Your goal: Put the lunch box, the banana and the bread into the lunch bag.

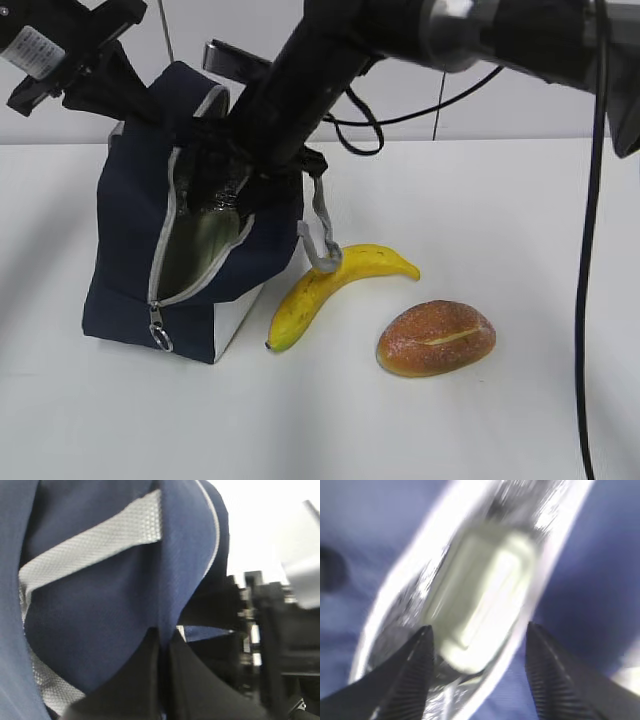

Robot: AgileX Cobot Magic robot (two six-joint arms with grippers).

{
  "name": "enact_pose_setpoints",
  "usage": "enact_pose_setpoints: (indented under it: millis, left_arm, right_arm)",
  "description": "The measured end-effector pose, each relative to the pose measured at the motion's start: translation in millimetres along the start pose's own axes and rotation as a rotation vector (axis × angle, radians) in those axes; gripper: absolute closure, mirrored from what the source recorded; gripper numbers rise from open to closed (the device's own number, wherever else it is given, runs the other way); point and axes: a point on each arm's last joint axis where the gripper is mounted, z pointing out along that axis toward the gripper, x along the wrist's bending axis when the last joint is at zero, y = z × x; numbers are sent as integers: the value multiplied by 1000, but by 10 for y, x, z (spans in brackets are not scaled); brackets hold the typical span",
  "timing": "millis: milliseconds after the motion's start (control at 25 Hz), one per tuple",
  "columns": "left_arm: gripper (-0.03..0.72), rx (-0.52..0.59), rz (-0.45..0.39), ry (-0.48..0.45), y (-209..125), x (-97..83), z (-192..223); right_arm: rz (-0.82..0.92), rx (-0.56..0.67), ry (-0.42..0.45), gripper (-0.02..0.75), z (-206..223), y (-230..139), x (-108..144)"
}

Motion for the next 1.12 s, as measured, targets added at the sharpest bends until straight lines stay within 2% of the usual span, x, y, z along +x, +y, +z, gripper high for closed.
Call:
enact_pose_setpoints:
  millis: [80, 200, 560, 680, 840, 1120]
  left_arm:
    - [690, 1, 0, 1, -1, 1, 0]
    - [690, 2, 0, 0, -2, 0, 0]
    - [690, 17, 1, -2, -16, -2, 0]
    - [690, 17, 1, -2, -16, -2, 0]
    - [690, 17, 1, -2, -16, -2, 0]
    - [690, 28, 23, 46, -25, 43, -2]
  right_arm:
    - [-52, 15, -46, 309, -159, 42, 23]
    - [-118, -48, -127, 309, -403, 152, 76]
    - [-198, -155, -272, 309, -1041, 133, 240]
    - [-212, -159, -323, 312, -1253, 18, 277]
    - [-233, -135, -436, 312, -1511, -227, 255]
    - [-215, 12, -618, 312, -1544, -735, 6]
